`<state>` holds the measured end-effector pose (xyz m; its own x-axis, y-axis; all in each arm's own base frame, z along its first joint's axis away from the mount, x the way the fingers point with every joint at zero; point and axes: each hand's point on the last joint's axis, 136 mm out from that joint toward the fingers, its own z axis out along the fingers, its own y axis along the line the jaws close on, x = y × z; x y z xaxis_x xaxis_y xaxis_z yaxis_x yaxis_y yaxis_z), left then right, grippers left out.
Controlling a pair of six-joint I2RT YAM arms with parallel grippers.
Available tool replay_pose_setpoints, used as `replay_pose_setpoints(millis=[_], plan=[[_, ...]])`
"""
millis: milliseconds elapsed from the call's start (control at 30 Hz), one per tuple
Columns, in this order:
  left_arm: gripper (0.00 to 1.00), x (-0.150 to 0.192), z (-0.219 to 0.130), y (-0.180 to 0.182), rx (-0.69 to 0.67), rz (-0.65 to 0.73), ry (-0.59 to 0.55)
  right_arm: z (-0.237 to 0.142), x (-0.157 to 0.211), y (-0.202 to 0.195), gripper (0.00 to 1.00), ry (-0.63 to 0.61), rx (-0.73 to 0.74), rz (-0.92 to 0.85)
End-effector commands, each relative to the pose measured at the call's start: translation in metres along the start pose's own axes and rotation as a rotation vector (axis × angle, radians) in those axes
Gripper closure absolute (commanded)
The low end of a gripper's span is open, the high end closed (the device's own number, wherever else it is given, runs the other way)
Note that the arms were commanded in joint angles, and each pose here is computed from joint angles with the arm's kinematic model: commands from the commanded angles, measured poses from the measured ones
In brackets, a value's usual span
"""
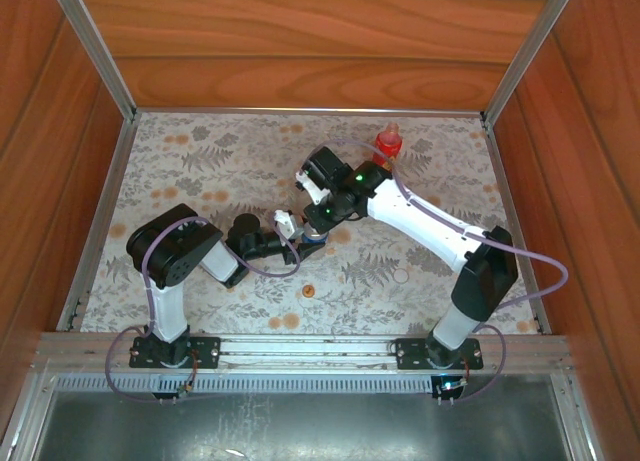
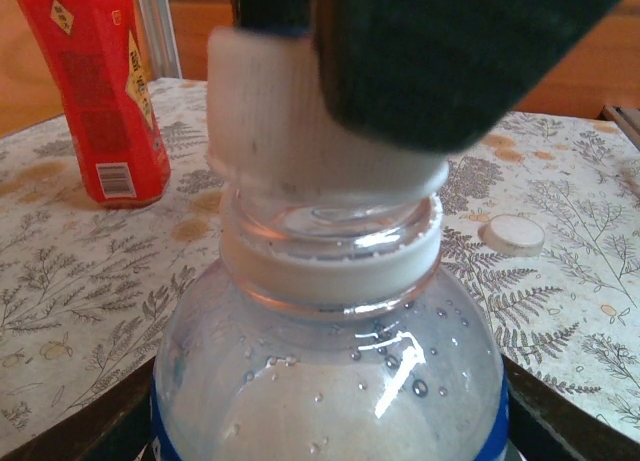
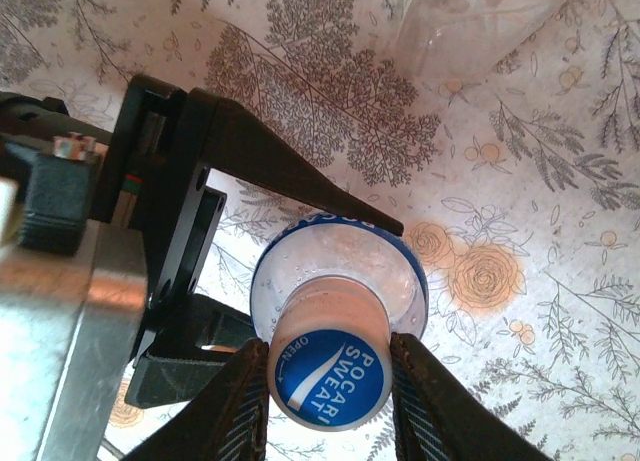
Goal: Screw on the bottle caps
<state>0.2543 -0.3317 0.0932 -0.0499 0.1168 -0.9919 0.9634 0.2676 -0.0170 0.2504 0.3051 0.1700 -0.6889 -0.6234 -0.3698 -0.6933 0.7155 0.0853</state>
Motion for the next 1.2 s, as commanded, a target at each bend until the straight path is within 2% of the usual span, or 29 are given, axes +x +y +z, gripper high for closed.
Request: replay_pose_setpoints(millis=[0, 267, 567, 667, 933, 1067, 1167], plan=[[0.44, 0.058, -0.007, -0.017, 0.049, -0.161, 0.182, 0.007, 0.015, 0.005, 0.66, 0.096, -0.009, -0.020], [0.44, 0.058, -0.005, -0.016, 0.052, -0.162, 0.181, 0.011, 0.022, 0.002, 0.69, 0.170, 0.044, -0.055], [0.44, 0.057, -0.006, -0.016, 0.050, -0.163, 0.179, 0.017, 0.022, 0.001, 0.69, 0.177, 0.058, -0.033], [0.44, 0.056, -0.006, -0.016, 0.049, -0.164, 0.178, 0.012, 0.015, 0.003, 0.67, 0.136, 0.049, -0.027], [0.44, 0.056, -0.008, -0.015, 0.044, -0.172, 0.178, -0.015, -0.005, 0.005, 0.42, -0.016, 0.036, -0.039], [0.44, 0.054, -0.010, -0.015, 0.041, -0.170, 0.175, -0.035, -0.010, 0.004, 0.39, -0.128, 0.034, -0.024], [0.44, 0.055, -0.011, -0.015, 0.039, -0.172, 0.176, -0.042, -0.011, 0.001, 0.41, -0.186, -0.010, 0.027]])
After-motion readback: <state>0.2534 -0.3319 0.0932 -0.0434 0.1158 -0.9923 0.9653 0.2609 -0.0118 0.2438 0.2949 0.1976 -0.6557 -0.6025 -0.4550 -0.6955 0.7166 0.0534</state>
